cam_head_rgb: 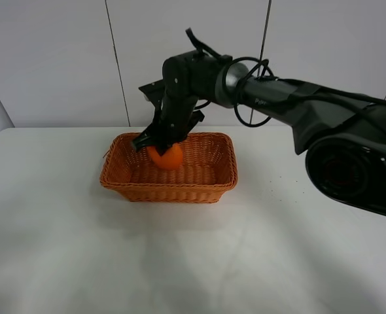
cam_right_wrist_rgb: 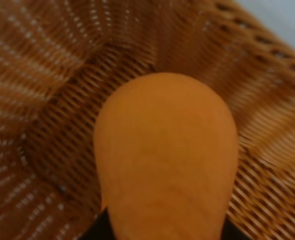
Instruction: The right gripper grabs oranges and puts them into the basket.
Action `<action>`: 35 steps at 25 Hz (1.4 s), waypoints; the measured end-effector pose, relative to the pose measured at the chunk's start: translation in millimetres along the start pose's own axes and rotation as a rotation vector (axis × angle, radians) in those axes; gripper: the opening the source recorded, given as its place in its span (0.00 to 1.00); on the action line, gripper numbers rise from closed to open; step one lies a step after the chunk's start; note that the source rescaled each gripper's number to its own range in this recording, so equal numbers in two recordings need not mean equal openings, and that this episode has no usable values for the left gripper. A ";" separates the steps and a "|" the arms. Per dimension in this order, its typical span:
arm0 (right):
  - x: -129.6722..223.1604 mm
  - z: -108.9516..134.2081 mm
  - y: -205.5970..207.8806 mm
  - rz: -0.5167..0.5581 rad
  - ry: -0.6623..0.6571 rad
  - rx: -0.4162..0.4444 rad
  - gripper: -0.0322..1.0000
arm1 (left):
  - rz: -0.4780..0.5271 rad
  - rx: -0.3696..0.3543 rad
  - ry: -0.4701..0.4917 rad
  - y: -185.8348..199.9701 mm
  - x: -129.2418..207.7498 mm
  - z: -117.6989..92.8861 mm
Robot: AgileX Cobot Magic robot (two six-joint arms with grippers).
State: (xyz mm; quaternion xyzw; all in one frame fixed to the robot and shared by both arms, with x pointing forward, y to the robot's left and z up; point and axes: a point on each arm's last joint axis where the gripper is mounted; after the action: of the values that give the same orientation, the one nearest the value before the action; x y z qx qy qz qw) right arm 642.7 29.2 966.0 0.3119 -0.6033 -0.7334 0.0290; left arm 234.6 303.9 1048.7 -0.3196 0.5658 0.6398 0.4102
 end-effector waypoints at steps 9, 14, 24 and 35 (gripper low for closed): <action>9.8 -2.5 -22.9 0.066 -0.008 0.020 0.82 | 0.000 0.000 0.000 0.0 0.0 0.0; 8.5 -2.2 -13.4 0.110 -0.009 0.028 0.96 | 0.000 0.000 0.000 0.0 0.0 0.0; -26.7 -3.2 77.3 -0.033 0.016 0.001 0.96 | 0.000 0.000 0.000 0.0 0.0 0.0; -35.1 -101.6 98.9 -0.068 -0.150 0.081 0.96 | 0.000 0.000 0.000 0.0 0.0 0.0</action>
State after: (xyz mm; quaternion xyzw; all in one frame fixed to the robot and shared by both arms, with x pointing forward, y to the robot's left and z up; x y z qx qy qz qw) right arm 688.0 -71.0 1062.2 0.2771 -0.6220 -0.7304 -0.0538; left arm 234.6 303.9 1048.7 -0.3196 0.5658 0.6398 0.4102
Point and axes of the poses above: a point on each arm's last joint axis where the gripper is mounted, y pointing back along that axis away from the gripper, z along the wrist's bending axis when the last joint is at zero, x = y × z, and after that the axes turned 8 degrees about -y, right-handed
